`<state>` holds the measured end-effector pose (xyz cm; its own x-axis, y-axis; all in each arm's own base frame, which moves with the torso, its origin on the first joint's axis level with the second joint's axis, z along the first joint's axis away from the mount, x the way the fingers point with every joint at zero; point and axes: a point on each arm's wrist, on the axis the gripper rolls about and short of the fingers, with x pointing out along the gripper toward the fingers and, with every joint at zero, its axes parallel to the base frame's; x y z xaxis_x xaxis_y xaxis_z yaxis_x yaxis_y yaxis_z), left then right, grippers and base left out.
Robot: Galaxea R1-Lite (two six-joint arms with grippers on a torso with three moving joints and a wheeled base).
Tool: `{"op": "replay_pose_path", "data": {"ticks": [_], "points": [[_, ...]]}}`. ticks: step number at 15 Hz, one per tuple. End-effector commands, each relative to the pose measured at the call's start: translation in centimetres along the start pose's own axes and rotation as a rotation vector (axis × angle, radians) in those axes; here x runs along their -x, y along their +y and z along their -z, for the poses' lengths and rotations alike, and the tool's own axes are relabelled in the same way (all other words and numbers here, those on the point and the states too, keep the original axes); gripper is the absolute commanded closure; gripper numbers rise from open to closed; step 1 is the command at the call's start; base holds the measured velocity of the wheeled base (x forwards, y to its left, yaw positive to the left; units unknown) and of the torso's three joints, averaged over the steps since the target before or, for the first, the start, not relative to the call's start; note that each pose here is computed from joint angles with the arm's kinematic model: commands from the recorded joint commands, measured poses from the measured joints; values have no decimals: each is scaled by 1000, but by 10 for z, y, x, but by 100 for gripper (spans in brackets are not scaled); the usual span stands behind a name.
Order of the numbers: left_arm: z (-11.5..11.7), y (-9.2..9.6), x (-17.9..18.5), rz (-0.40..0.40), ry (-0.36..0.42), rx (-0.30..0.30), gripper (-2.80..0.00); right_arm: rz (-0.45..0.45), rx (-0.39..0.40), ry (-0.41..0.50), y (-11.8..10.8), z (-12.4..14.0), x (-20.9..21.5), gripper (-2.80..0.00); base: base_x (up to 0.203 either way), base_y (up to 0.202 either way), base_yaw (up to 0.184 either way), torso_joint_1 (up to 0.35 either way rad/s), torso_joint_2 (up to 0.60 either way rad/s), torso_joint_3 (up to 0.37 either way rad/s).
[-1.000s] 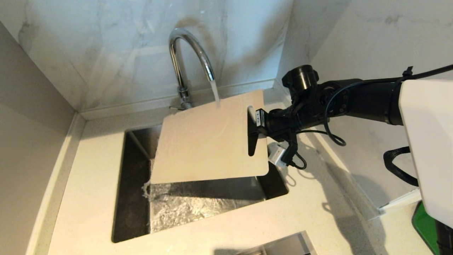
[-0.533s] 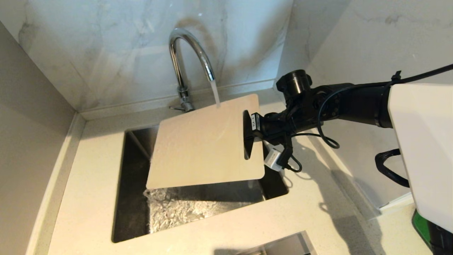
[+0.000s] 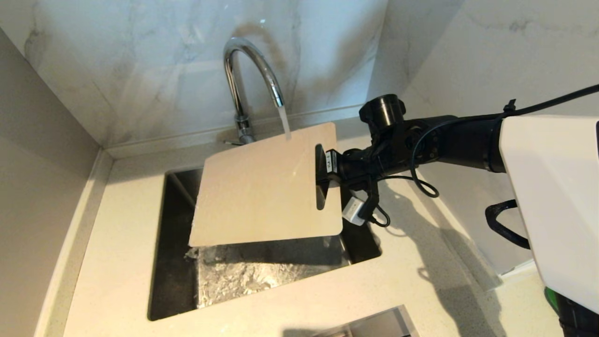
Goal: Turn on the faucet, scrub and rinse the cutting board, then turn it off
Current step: Scrub the cutting board underwater
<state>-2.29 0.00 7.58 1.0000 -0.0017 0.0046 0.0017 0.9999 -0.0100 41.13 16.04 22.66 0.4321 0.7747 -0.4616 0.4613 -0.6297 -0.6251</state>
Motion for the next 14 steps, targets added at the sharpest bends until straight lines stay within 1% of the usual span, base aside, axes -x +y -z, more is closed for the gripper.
{"op": "replay_pose_path", "data": {"ticks": [1, 8, 12, 14], "points": [[0, 0, 0, 0, 1, 1, 0, 3, 13, -6, 0, -1, -1, 0, 0, 0, 0, 0, 0, 0], [0, 0, 0, 0, 1, 1, 0, 2, -3, -49, -2, -12, -5, 0, 0, 0, 0, 0, 0, 0], [0, 0, 0, 0, 3, -1, 0, -4, -22, -75, -10, -25, 13, 0, 0, 0, 0, 0, 0, 0], [0, 0, 0, 0, 2, 0, 0, 23, -23, -85, -14, -27, 19, 0, 0, 0, 0, 0, 0, 0]]}}
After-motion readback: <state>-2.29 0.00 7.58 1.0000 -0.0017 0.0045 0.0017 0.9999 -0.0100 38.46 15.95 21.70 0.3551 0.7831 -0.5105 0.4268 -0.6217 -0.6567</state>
